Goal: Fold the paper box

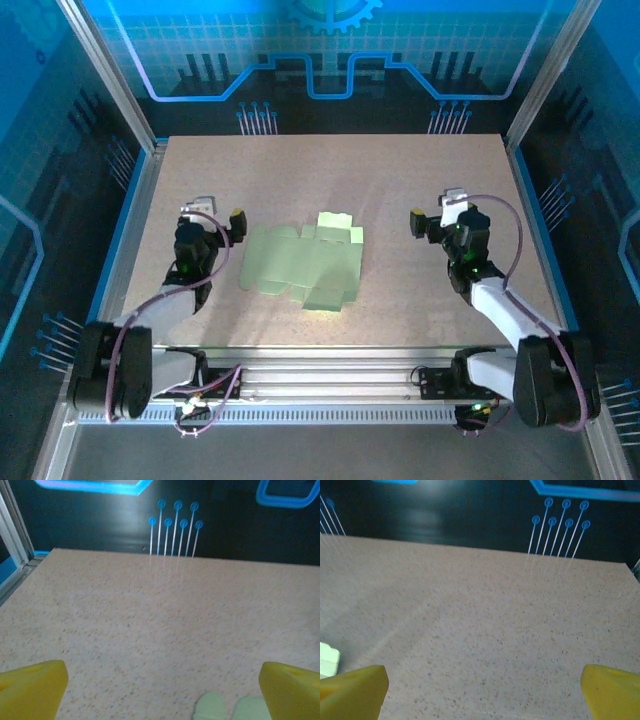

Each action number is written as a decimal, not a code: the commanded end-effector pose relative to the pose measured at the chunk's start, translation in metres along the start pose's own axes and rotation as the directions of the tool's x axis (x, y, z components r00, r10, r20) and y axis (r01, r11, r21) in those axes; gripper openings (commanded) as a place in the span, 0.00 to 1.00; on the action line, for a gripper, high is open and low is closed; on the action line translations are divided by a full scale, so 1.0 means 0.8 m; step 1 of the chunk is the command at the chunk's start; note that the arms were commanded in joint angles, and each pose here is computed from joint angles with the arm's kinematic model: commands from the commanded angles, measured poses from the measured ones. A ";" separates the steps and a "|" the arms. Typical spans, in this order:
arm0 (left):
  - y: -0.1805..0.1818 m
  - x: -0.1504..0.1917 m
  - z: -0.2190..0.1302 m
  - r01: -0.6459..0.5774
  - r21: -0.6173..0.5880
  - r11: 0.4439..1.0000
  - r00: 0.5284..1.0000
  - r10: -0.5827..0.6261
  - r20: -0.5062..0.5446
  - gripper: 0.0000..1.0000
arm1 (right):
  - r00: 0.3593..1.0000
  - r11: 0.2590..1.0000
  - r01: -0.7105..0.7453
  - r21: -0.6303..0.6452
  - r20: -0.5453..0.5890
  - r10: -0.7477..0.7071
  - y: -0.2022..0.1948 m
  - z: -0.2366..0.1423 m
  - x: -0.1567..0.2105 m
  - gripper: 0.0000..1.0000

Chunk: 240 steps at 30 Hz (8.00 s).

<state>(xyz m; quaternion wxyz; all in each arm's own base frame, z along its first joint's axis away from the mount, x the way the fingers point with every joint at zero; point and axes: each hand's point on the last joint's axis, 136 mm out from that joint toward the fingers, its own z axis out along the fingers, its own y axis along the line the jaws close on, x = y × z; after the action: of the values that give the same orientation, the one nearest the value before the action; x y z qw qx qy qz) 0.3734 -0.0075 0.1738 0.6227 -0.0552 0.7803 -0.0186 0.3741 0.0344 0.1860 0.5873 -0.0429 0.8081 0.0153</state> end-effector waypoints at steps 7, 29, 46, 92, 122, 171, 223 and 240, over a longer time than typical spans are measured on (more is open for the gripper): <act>-0.073 0.014 -0.034 0.309 0.114 0.944 0.929 -0.274 -0.248 0.99 | 0.898 0.842 -0.427 -0.329 -0.262 0.353 0.087 -0.052 -0.019 1.00; -0.148 0.125 -0.013 0.452 0.149 0.879 0.768 -0.299 -0.566 0.93 | 0.649 0.737 -0.638 -0.224 -0.672 0.357 0.233 -0.033 0.139 0.53; -0.147 0.140 -0.016 0.442 0.139 0.886 0.751 -0.281 -0.598 0.97 | 0.567 0.728 -0.658 -0.193 -0.763 0.311 0.264 -0.006 0.191 0.28; -0.212 0.168 -0.031 0.407 0.237 0.882 0.717 -0.148 -0.681 0.89 | 0.422 0.660 0.751 0.014 -0.779 -0.463 0.101 0.030 0.123 0.00; -0.239 0.056 -0.015 0.194 0.476 0.858 0.921 0.007 -0.388 0.99 | 0.734 0.931 0.237 -0.277 -0.577 -0.358 0.147 0.037 0.101 0.00; -0.392 0.096 0.073 -0.106 0.988 0.114 0.816 0.578 0.021 0.37 | 0.708 0.876 0.173 -0.450 -0.562 -0.428 0.187 0.026 0.111 0.00; -0.350 0.042 0.062 0.355 0.707 0.612 0.895 -0.006 -0.445 0.61 | 0.777 0.939 0.161 -0.304 -0.547 -0.310 0.190 0.044 0.118 0.00; -0.345 0.087 0.111 0.543 0.392 0.743 0.642 -0.066 -0.764 0.15 | 0.788 0.940 0.151 -0.306 -0.536 -0.302 0.187 0.039 0.113 0.00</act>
<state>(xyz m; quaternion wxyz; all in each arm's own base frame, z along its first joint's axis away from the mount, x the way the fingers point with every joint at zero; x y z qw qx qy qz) 0.4777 -0.2820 0.1415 0.3048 0.0164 0.8629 -0.4028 0.3637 0.1824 0.0772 0.2910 -0.2151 0.9320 0.0229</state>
